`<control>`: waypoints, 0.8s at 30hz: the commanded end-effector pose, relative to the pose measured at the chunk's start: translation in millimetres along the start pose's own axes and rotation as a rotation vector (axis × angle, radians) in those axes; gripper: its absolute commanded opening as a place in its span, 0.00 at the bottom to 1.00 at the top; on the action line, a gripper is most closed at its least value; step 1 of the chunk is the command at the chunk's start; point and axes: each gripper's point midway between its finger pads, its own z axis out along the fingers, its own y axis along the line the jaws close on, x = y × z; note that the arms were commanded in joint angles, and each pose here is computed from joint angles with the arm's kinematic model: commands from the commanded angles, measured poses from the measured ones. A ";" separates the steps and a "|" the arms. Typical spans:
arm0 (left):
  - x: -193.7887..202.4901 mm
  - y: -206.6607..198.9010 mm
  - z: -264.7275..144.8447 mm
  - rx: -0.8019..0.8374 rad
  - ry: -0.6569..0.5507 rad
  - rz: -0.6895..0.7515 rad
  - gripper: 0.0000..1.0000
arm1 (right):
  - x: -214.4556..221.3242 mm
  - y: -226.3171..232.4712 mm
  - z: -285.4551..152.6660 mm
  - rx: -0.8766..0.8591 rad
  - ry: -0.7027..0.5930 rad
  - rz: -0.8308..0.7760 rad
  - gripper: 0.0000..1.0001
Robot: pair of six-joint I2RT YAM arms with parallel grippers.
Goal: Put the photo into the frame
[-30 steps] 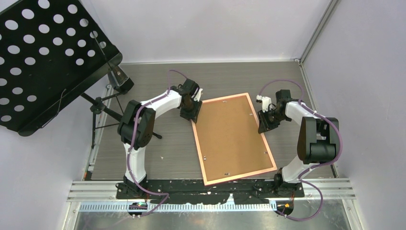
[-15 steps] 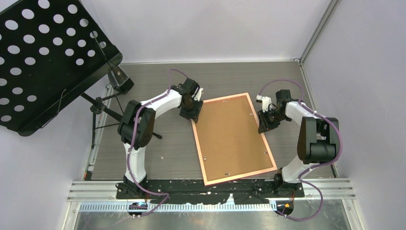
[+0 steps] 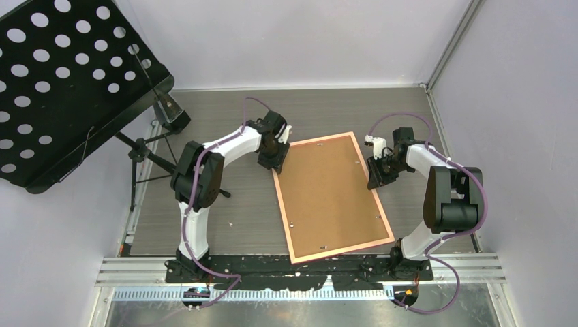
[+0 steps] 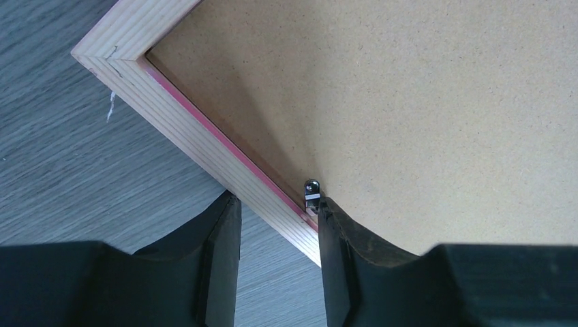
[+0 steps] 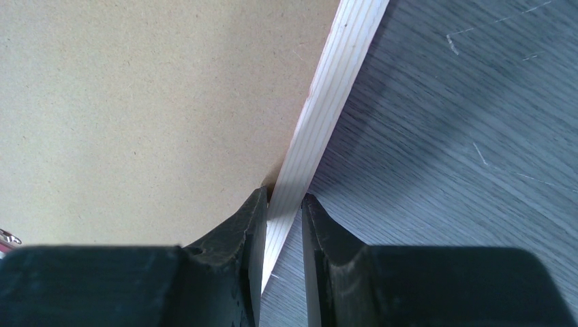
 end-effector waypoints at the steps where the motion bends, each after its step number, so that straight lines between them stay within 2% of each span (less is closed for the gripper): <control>1: -0.3 4.9 3.4 -0.035 -0.004 0.027 0.36 | -15.1 0.6 -5.5 -0.007 -0.049 -0.045 0.05; 3: -0.4 5.6 2.8 -0.041 -0.010 0.035 0.34 | -14.9 0.5 -5.5 -0.006 -0.048 -0.046 0.05; 10: -8.8 7.0 -1.6 -0.044 -0.044 0.074 0.12 | -14.9 0.4 -5.7 -0.006 -0.049 -0.046 0.05; 15: -17.8 4.4 -5.7 -0.042 -0.056 0.169 0.00 | -13.0 -5.1 -5.9 0.024 -0.039 -0.064 0.05; 24: -12.7 6.5 0.6 -0.052 0.001 0.290 0.00 | -15.7 -12.0 -7.3 0.053 -0.034 -0.080 0.05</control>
